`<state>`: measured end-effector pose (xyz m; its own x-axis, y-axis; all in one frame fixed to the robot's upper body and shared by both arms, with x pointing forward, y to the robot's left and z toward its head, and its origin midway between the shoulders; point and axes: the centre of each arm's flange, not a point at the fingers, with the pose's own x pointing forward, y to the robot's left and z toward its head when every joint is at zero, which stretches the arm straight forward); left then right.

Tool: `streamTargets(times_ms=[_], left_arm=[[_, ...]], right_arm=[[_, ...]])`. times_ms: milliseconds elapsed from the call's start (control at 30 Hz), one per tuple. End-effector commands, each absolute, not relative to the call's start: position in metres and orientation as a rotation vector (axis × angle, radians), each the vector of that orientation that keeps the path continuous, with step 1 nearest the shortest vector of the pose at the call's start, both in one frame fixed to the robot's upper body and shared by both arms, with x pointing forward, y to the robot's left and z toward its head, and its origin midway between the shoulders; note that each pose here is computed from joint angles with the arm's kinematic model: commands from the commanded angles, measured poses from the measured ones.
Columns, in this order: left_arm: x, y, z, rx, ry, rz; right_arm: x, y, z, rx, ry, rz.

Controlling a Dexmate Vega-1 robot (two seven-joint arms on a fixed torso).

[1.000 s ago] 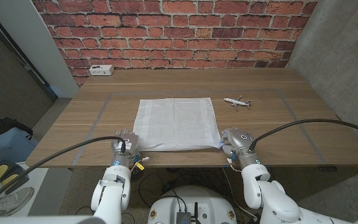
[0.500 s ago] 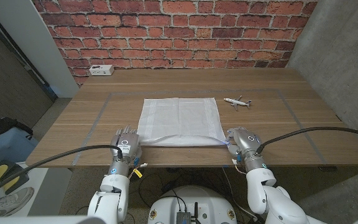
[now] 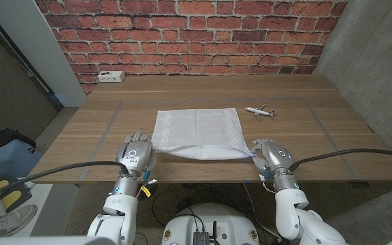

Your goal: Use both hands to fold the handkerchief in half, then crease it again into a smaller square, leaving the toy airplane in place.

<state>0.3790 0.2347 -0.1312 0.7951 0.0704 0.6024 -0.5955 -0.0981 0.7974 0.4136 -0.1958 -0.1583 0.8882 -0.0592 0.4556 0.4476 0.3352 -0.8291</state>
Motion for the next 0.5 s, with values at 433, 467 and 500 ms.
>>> streamTargets(times_ms=[433,467,500], left_arm=[[0.354,0.242,-0.128,1.487,-0.475,0.605],[0.353,0.242,-0.128,1.488,-0.479,0.606],[0.352,0.242,-0.127,1.484,-0.477,0.615]], right_arm=[[0.399,-0.224,-0.146,-1.006,-0.498,-0.439],[0.399,-0.224,-0.145,-1.007,-0.504,-0.441],[0.399,-0.223,-0.144,-1.009,-0.508,-0.445]])
